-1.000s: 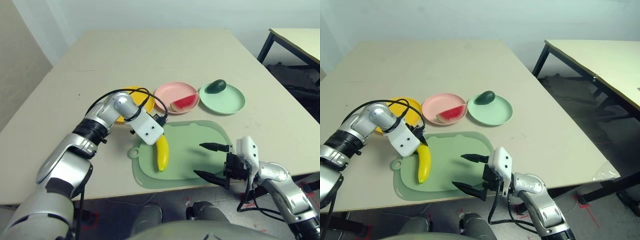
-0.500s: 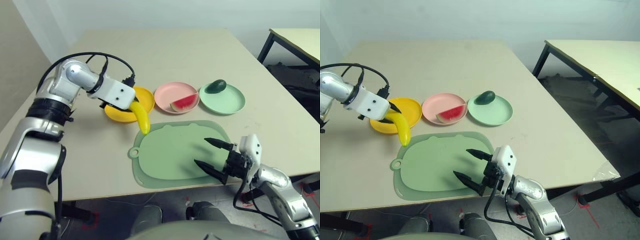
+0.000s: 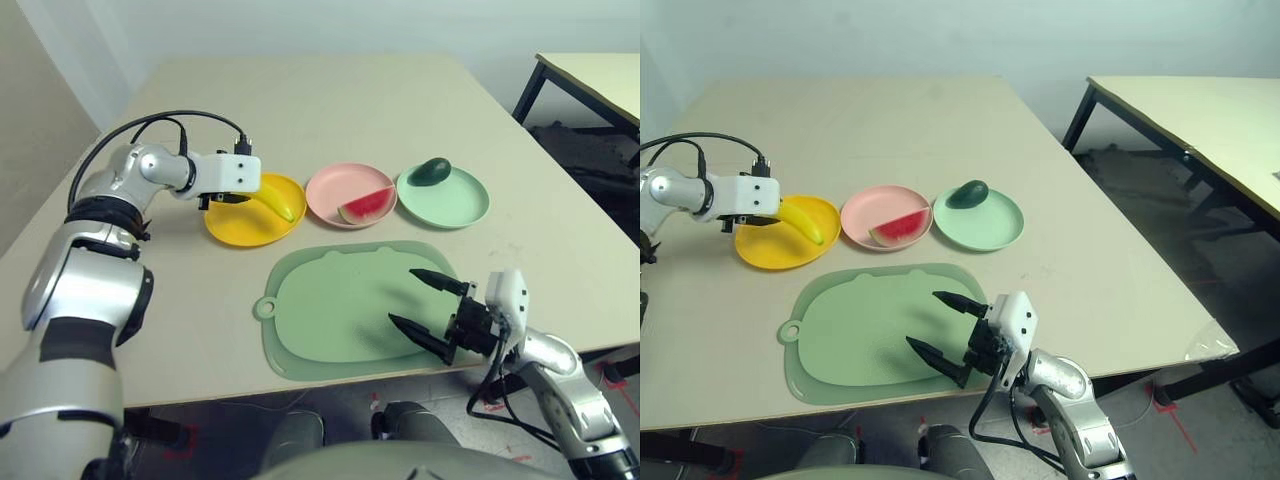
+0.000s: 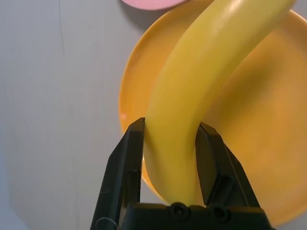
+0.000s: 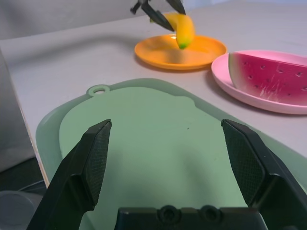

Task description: Place the fruits into color-matched plates.

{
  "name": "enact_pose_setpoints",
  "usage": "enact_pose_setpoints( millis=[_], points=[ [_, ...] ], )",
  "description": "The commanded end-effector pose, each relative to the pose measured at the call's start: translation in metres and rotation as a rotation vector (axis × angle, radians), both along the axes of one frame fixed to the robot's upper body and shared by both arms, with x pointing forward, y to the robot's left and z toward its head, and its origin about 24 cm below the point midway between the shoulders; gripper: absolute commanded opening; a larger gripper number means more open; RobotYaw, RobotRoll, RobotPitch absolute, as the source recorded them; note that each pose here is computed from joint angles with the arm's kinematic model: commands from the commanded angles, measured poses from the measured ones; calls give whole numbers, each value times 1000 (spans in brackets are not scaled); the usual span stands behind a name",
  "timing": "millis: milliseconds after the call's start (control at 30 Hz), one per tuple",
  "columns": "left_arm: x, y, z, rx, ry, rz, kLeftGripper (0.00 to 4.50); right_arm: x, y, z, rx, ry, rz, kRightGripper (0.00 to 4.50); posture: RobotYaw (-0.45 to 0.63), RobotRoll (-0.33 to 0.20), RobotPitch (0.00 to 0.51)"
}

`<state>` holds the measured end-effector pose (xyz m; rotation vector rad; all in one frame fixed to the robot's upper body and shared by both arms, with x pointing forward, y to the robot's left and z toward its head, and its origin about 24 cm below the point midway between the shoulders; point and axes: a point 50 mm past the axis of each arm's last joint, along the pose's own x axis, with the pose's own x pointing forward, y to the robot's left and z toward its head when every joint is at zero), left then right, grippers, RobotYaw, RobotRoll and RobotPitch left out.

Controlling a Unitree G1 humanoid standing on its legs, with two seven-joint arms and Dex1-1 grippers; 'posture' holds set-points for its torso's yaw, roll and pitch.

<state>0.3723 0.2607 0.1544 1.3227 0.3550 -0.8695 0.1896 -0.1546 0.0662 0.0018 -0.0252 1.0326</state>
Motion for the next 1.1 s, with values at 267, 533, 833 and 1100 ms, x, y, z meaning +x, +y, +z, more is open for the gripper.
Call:
enact_pose_setpoints(
  millis=[267, 533, 833, 1100],
  points=[
    [-3, 15, -21, 79, 15, 117, 1600, -2, -3, -2, 9, 20, -25, 4500, 3, 0, 0],
    [-5, 9, -31, 110, 47, 66, 1600, -3, -3, -4, 17, 29, -16, 4500, -3, 0, 0],
    [-7, 5, -38, 136, 65, 24, 1600, -5, -6, -5, 19, 38, -35, 4500, -16, 0, 1],
    [-6, 1, -39, 122, 61, 23, 1600, -6, -6, -6, 24, 51, -35, 4500, -19, 0, 1]
  ],
)
